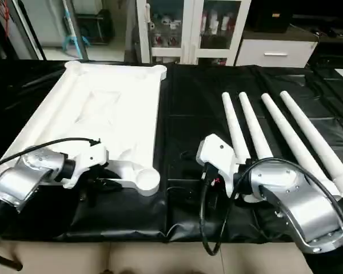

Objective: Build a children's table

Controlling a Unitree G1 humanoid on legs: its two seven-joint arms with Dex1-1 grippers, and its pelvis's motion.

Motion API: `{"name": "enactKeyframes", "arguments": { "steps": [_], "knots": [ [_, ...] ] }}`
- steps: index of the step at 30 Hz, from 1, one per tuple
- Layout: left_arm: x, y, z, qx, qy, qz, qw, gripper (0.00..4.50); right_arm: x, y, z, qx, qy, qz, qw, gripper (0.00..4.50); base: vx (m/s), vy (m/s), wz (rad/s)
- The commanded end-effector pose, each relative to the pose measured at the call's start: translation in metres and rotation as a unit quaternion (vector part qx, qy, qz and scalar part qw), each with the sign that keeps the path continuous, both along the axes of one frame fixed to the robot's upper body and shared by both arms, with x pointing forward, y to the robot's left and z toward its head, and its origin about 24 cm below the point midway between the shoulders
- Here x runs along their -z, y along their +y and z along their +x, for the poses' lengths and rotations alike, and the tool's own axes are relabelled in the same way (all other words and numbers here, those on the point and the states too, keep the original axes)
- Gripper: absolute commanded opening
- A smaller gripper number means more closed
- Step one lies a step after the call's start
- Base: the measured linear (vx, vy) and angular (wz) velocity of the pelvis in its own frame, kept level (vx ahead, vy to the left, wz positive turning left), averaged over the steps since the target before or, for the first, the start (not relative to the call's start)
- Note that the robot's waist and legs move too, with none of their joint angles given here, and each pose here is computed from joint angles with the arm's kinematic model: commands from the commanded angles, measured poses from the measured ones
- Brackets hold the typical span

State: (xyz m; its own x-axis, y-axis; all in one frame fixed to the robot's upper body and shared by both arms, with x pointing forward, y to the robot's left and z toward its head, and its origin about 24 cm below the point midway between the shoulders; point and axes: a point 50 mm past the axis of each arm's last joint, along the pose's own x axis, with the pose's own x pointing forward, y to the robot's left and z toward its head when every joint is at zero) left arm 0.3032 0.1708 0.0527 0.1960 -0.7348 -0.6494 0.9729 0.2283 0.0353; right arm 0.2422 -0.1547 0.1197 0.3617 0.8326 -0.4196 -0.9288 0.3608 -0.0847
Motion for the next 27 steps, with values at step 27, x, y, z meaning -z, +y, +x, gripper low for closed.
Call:
{"name": "enactKeyframes", "arguments": {
  "steps": [27],
  "knots": [
    [-0.001, -0.024, 0.031, -0.202, -0.145, 0.019, 0.968, 0.0, 0.01, -0.011, 0.036, 0.225, -0.067, -0.027, 0.972, 4.5, 0.0, 0.0, 0.0]
  ]
}}
